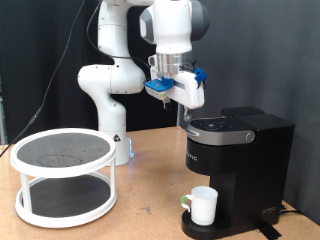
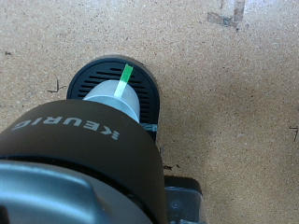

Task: Make a cup of coffee with the keurig machine

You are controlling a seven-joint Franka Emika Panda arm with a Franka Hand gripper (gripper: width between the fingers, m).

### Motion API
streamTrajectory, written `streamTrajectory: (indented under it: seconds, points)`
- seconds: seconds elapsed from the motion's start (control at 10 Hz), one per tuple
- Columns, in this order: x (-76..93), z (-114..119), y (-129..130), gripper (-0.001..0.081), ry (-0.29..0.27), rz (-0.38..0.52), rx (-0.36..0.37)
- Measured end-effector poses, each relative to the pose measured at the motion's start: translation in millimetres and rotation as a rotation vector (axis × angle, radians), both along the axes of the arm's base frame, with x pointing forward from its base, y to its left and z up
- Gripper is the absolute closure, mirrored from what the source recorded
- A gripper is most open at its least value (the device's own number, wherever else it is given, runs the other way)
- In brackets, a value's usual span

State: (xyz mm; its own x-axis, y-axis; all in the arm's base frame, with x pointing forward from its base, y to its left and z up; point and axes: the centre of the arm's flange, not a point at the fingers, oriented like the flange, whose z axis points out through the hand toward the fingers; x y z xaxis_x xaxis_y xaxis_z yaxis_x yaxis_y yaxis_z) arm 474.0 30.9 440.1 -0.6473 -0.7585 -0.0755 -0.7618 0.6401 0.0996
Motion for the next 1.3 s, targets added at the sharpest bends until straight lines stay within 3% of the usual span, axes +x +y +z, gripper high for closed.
streamTrajectory:
  seconds: [0.3,1.3]
  points:
    - [3.9,-14,4,0.0072,0.01,0.008,0.005]
    - [4.5,-15,3,0.0072,0.006,0.026,0.008]
